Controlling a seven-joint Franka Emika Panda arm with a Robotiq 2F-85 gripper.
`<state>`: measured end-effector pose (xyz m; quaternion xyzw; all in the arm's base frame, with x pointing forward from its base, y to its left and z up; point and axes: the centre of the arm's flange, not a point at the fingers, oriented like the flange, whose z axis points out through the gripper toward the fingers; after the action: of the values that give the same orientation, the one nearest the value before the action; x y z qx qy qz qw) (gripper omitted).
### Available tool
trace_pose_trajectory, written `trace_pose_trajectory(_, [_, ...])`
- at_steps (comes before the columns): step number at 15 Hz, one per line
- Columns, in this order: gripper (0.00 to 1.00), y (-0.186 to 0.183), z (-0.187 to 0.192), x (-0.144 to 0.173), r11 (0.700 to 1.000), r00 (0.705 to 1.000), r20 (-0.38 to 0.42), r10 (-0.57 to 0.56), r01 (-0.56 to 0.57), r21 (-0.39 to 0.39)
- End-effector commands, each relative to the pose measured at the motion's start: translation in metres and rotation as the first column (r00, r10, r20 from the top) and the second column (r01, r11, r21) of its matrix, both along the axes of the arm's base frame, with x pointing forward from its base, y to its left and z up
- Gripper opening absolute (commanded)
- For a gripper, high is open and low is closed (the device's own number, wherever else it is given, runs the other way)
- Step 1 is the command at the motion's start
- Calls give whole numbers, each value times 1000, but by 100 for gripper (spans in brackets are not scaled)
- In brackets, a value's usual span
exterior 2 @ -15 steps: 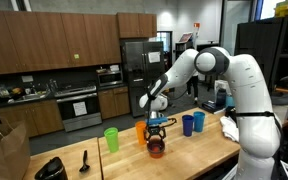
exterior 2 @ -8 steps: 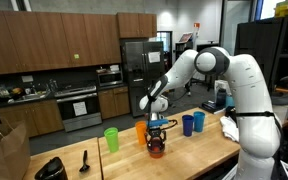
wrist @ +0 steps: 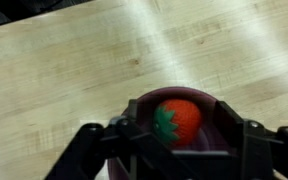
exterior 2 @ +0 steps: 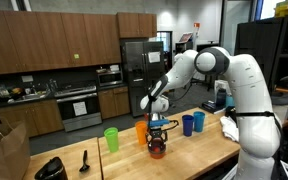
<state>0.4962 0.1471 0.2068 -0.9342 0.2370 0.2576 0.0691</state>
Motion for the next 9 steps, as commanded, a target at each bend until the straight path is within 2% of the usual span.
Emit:
trace_pose_trajectory(1, [100,-10,2,-7,1000,1000,-17,-11,12,14])
trace_pose_trajectory(6, [98,-14,-2,-7,1000,999,-29,-16,17,11])
trace_pose_trajectory(8, [89,-15,-3,-7,1000,999,-34,-16,17,11])
trace_pose_trajectory(9, [80,-15,-4,-7,1000,999,-38,-15,16,14])
